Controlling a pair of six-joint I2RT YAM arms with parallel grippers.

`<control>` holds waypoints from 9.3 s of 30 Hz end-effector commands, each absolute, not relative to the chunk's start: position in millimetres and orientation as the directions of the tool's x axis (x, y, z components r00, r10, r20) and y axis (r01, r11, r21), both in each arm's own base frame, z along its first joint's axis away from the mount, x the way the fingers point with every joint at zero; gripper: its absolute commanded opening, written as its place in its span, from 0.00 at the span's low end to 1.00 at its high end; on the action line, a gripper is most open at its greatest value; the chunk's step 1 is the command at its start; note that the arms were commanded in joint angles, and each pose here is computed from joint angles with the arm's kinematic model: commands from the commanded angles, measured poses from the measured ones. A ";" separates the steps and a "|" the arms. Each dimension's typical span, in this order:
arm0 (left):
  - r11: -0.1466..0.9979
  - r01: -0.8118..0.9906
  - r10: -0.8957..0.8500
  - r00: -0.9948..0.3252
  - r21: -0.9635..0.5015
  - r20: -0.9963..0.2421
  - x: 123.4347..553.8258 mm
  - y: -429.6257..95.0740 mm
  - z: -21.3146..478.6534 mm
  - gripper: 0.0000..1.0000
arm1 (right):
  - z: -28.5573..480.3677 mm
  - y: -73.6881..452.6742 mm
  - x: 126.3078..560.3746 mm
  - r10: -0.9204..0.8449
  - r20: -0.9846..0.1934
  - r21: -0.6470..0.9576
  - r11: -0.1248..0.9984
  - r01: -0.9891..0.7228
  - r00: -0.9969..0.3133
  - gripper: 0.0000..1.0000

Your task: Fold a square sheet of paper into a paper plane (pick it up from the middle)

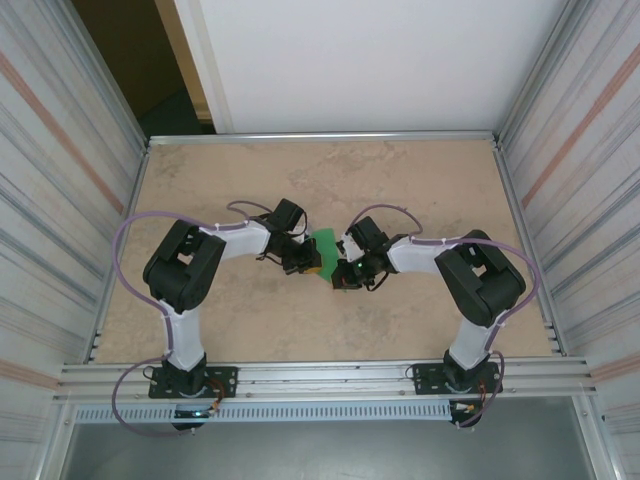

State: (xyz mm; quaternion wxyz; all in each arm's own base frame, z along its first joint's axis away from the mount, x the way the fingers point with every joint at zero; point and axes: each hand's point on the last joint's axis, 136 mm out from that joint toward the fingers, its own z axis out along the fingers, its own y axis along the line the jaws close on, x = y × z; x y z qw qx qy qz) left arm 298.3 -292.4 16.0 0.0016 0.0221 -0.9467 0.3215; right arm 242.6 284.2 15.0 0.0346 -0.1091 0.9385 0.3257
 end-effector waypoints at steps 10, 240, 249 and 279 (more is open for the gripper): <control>0.761 0.110 0.010 -0.987 -0.640 -0.158 315.0 -297.6 49.0 0.10 | -6.8 274.4 232.2 -0.143 -0.062 0.632 0.761 -0.150 -0.988 0.05; 0.562 -0.078 -0.174 -0.984 -0.823 -0.026 316.0 -285.5 44.9 0.31 | 9.7 267.8 291.7 0.125 -0.151 0.555 0.832 0.020 -0.981 0.17; 0.563 -0.080 -0.163 -0.987 -0.822 -0.015 314.7 -285.9 37.2 0.23 | 23.1 265.2 296.5 0.137 -0.171 0.574 0.819 0.014 -0.976 0.20; 0.641 -0.259 -0.429 -0.902 -0.722 -0.057 326.9 -238.9 55.8 0.12 | 73.3 298.0 275.6 -0.366 -0.648 0.092 0.833 -0.546 -0.668 0.45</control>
